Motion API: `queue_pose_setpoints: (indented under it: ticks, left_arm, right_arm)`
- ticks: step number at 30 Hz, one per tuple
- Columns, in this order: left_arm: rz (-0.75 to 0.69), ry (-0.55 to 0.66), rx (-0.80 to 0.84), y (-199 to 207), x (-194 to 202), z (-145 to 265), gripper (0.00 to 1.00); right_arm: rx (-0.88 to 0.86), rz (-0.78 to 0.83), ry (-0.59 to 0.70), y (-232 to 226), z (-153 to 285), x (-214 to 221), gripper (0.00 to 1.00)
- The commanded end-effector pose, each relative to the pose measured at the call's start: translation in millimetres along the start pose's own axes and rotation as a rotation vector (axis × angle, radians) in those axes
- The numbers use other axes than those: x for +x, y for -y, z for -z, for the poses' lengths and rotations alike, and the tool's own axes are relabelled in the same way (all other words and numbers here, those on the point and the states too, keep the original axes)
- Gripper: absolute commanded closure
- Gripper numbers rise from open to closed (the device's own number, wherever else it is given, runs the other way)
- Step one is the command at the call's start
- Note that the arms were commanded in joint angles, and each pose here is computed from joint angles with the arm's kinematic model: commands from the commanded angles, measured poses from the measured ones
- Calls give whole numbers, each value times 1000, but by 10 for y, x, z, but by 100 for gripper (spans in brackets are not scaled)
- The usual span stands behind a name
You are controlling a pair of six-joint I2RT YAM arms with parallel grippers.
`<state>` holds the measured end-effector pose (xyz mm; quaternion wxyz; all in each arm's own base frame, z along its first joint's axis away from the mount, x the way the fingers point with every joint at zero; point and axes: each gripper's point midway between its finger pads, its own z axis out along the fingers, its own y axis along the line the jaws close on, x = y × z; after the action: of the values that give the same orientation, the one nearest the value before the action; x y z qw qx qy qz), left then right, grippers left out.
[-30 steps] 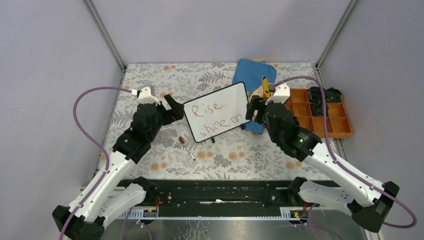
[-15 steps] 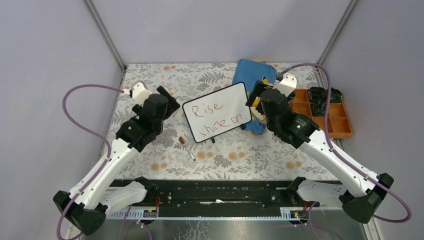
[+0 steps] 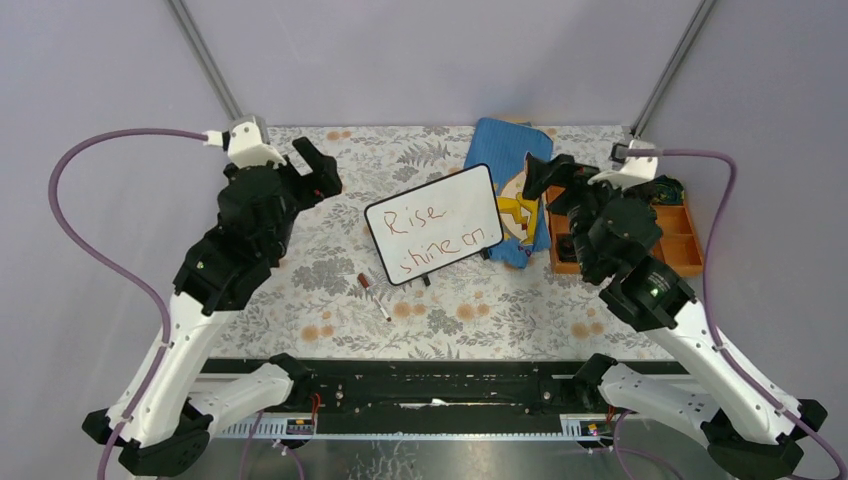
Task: Write a sentence on the whiteboard
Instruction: Reset both arms
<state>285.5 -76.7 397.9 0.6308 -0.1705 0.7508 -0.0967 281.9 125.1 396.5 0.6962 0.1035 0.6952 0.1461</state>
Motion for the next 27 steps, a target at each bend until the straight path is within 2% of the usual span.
queue_pose_setpoints:
  ticks: [1, 6, 10, 12, 15, 17, 22, 27]
  left_arm:
    - [-91, 127, 314, 587, -650, 281, 1]
    - [-82, 208, 415, 803, -1071, 492, 1]
    - [-56, 207, 403, 807, -1093, 473, 1]
    - [-44, 202, 404, 800, -1054, 466, 1]
    - [-30, 207, 397, 758, -1014, 466, 1]
    - [-17, 215, 376, 705, -1003, 457, 1]
    - [-19, 207, 380, 699, -942, 443, 1]
    - [-14, 200, 397, 726, -909, 445, 1]
  right_arm:
    - [-18, -31, 219, -182, 31, -1001, 0]
    - [82, 17, 295, -89, 60, -1377, 0]
    - [175, 56, 264, 55, 9, -1222, 0]
    - [96, 32, 244, -25, 9, -1061, 0]
    - [-132, 6, 224, -269, 129, -840, 0]
    - [-225, 7, 190, -366, 196, -686, 0]
    - [-273, 18, 137, -358, 284, -497, 0]
    - [-265, -8, 167, -246, 348, -442, 0]
